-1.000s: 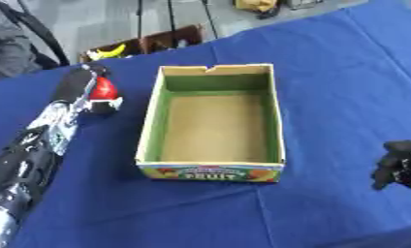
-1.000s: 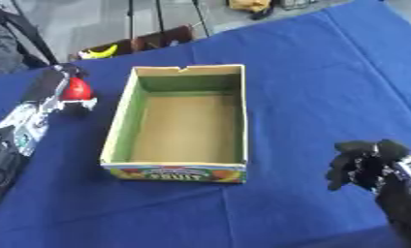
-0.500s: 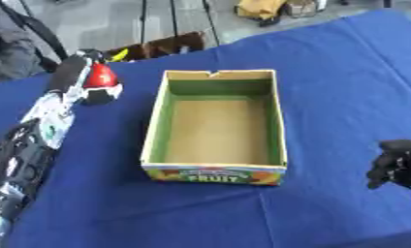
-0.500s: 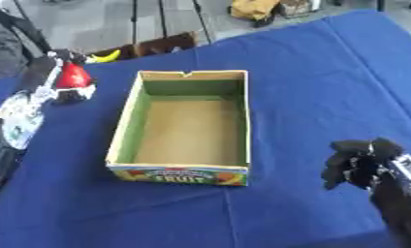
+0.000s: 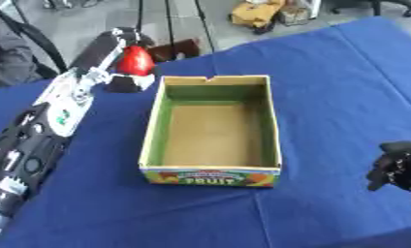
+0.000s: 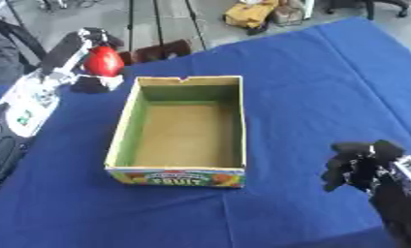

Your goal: Pick up objects on the table and place them in the box.

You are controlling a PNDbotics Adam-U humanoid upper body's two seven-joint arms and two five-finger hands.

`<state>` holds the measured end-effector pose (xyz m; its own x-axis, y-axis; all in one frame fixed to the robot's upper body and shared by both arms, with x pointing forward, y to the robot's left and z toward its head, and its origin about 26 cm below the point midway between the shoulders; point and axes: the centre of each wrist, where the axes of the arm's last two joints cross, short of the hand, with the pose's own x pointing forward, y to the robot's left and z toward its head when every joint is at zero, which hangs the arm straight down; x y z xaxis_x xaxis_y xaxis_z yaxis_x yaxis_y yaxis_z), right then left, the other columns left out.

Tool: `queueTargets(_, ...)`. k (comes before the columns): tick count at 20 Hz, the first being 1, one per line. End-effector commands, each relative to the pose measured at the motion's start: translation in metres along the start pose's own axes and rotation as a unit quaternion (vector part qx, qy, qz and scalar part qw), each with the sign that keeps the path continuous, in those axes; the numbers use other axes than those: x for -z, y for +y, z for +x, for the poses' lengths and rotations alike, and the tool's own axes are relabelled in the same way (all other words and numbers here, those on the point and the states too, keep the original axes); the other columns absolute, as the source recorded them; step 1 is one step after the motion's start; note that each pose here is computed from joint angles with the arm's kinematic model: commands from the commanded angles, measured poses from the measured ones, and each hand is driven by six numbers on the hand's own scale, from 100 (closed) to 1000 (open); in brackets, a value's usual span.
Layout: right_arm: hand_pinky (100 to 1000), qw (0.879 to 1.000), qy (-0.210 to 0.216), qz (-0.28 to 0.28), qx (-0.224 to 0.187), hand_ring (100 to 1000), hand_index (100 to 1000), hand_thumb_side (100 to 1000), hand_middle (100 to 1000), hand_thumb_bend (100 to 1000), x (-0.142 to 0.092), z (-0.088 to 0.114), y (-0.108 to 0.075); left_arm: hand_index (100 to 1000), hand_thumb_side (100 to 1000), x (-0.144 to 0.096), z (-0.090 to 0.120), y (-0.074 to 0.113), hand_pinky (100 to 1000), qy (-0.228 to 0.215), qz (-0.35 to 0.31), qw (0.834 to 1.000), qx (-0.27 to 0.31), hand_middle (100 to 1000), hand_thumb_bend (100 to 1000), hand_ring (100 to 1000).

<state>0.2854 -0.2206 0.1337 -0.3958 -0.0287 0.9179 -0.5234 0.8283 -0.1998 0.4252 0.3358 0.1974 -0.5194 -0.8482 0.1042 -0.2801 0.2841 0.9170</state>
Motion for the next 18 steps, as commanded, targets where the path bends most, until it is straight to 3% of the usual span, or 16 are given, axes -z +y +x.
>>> queueTargets(1,515,1.000,-0.004,0.011,-0.006,571,751,1000,562,100,0.000,0.004,0.000,744,190,0.012,0.012,0.012,271,-0.048,-0.022,0.998,0.024,593,100,452)
queueTargets(9,516,1.000,0.007,0.021,-0.004,572,751,1000,562,100,0.001,-0.002,0.004,751,171,0.024,0.029,-0.005,290,-0.099,-0.102,0.989,0.037,601,100,465)
queueTargets(18,516,0.999,0.030,0.010,-0.005,572,752,1000,562,100,-0.005,-0.019,0.009,755,165,0.026,0.031,-0.028,307,-0.116,-0.144,0.982,0.035,608,100,474)
